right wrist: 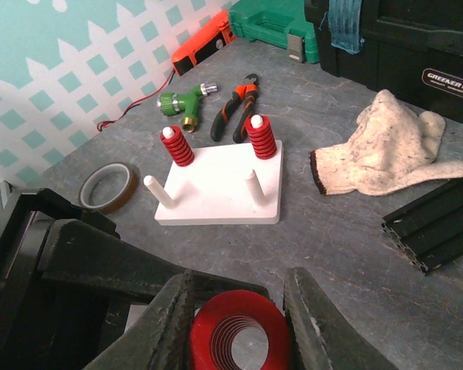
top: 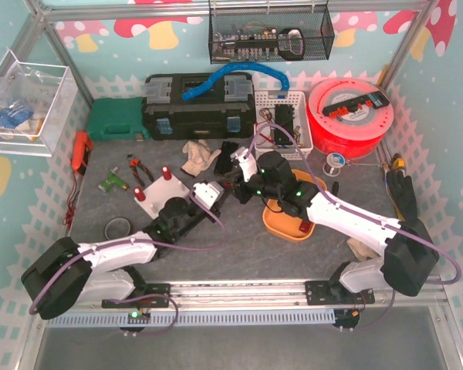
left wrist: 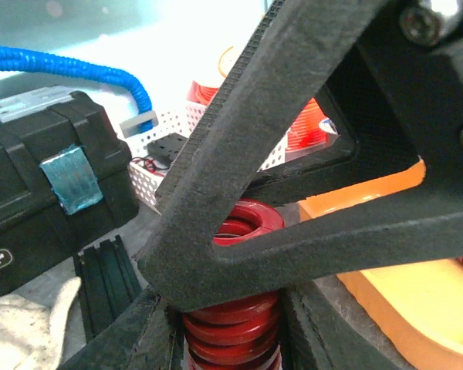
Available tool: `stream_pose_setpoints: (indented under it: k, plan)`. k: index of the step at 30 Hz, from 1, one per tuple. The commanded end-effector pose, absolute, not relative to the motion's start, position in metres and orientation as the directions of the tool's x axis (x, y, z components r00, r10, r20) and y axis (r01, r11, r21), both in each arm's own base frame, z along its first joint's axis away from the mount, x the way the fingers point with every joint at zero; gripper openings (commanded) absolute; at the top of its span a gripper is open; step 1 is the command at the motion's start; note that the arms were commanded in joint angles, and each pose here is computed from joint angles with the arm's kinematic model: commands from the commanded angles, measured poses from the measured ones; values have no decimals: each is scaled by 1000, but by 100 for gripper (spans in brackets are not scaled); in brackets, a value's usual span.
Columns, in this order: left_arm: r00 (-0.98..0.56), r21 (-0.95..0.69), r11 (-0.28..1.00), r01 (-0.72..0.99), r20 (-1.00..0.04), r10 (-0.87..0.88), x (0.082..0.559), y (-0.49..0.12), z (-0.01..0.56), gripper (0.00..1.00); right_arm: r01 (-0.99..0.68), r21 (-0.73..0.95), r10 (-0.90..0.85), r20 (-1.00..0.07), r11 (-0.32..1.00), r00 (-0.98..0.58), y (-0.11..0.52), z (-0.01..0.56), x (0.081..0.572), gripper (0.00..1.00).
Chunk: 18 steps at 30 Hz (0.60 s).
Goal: Install the large spring
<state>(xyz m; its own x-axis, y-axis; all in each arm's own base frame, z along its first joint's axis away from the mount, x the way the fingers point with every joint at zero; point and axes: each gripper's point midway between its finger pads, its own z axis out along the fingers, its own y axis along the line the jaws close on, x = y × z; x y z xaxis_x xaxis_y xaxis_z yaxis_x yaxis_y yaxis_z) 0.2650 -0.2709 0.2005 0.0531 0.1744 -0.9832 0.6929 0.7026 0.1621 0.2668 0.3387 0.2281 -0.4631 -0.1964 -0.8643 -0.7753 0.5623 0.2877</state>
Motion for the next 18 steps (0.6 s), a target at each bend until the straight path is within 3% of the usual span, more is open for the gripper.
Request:
stream_pose_setpoints:
  k: [1,4,8,13,17,18]
  plan:
    - [77,129,731,671,-992,104,275,-277,230,0,-834,320,-229,-861,449,-453,359,239,243,0]
    - [58,89,740,667,-996,68,277,-277,232,0,-844,296,-250,-865,448,-436,359,235,245,6]
    - [19,7,770,638,-1000,-6,279,-270,232,0,-751,213,-192,-891,625,-412,336,244,275,42]
    - [-71,-193,862,468,-981,-182,290,-231,214,0,-558,154,-35,-949,816,-313,285,284,303,77]
    - [-94,-274,909,314,-962,-257,297,-202,200,0,-445,150,50,-972,883,-229,245,307,304,98]
    - [-91,-293,915,277,-956,-279,300,-195,199,0,-422,150,62,-975,894,-215,235,308,303,98]
